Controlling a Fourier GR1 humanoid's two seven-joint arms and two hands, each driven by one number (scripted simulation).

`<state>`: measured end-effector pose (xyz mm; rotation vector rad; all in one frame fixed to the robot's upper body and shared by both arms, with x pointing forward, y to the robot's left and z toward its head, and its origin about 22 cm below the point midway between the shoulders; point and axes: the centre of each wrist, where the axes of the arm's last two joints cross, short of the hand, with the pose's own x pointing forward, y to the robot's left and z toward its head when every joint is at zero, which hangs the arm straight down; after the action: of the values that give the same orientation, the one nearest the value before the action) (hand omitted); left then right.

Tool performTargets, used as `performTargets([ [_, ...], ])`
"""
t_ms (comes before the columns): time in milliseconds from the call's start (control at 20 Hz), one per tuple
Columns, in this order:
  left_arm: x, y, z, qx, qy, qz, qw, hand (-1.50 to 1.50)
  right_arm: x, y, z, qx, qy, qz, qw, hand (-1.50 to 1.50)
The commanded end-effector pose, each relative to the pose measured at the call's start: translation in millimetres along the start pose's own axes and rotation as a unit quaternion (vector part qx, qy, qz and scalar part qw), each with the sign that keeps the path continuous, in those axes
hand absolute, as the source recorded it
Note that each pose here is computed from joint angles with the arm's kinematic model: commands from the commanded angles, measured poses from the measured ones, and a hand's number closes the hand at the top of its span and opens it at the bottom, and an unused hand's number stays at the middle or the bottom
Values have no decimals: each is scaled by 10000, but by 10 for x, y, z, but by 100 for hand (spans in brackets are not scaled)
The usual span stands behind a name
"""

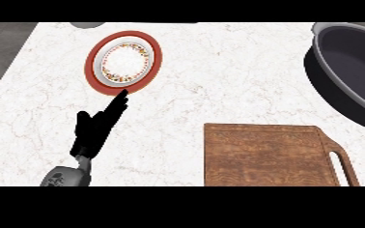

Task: Pick the tomato from the cutting board and place it in the pot

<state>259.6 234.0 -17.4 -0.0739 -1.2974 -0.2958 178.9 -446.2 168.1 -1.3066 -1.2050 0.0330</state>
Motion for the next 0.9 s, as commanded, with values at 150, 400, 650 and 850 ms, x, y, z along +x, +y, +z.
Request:
performTargets([
  [150,-85,85,80,-135,-14,31,9999,0,315,236,-524,527,203,707,9959,150],
  [400,-3,104,-15,-91,80,-93,9999,0,476,475,-758,735,279,1469,9860,150],
  [650,-3,47,33,-190,0,-69,9998,0,450,673,-859,818,683,2969,9489,150],
  [850,58,-48,-62,-237,-82,-109,9996,0,473,1117,-932,1622,1184,2888,9361,150],
])
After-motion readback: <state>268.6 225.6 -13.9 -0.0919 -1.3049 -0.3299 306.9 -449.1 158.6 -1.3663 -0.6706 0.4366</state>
